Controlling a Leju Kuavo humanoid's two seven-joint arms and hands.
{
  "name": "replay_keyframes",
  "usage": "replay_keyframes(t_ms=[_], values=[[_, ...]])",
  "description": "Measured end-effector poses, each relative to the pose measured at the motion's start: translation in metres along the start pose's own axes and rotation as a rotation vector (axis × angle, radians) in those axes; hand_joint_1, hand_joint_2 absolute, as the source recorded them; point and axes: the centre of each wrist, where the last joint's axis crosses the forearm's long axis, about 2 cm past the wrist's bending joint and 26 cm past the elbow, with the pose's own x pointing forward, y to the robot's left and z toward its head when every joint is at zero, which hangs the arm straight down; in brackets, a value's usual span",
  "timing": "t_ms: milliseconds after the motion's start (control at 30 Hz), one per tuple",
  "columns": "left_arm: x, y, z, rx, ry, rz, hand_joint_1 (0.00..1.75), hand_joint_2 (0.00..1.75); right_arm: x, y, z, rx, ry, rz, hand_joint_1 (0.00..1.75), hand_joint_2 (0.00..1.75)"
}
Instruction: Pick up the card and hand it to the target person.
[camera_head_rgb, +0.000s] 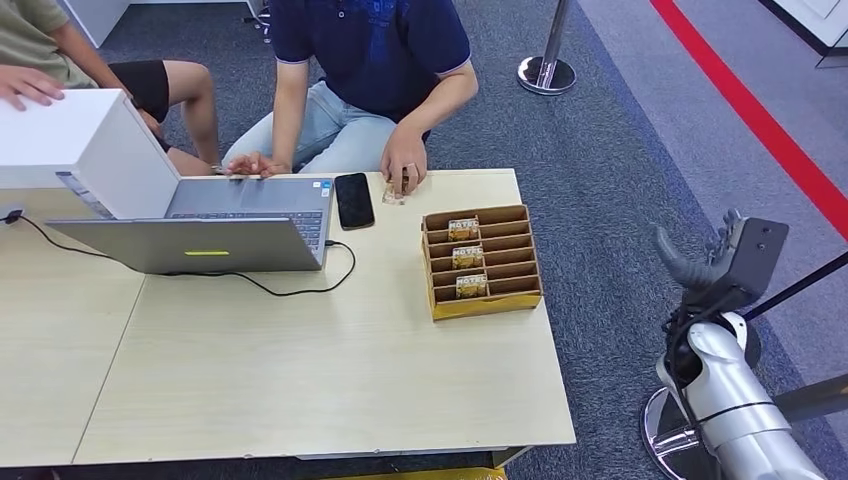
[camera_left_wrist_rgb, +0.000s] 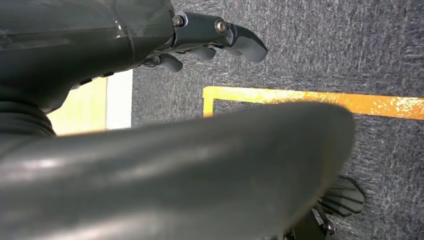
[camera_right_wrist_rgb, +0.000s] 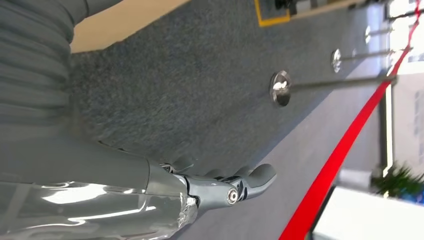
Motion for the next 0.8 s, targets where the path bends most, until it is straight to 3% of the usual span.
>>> replay_keyframes(t_ms=[133,333,467,600,733,800], values=[[0.0,-0.001,0.0,0.002,0.006,0.007,0.0,0.0,-0.032,-0.029,0.008,0.074,0.16,-0.075,0.0,1.75],[0.0,-0.004,0.001,0.0,0.012,0.008,0.0,0.0,-0.102,-0.065,0.038,0.131,0.46,-0.092,0.0,1.75],[0.0,-0.005,0.002,-0.004,0.018,0.008,0.0,0.0,-0.154,-0.081,0.091,0.099,0.736,-0.118,0.0,1.75],[0.0,-0.007,0.002,-0.004,0.028,0.009,0.0,0.0,-0.19,-0.088,0.149,0.021,0.986,-0.148,0.0,1.75],[0.0,-0.008,0.003,0.004,0.041,0.012,0.0,1.75,-0.21,-0.088,0.194,-0.069,1.188,-0.13,0.0,0.0],[0.0,-0.009,0.003,0.011,0.051,0.014,0.0,1.75,-0.215,-0.085,0.207,-0.105,1.246,-0.121,0.0,0.0]])
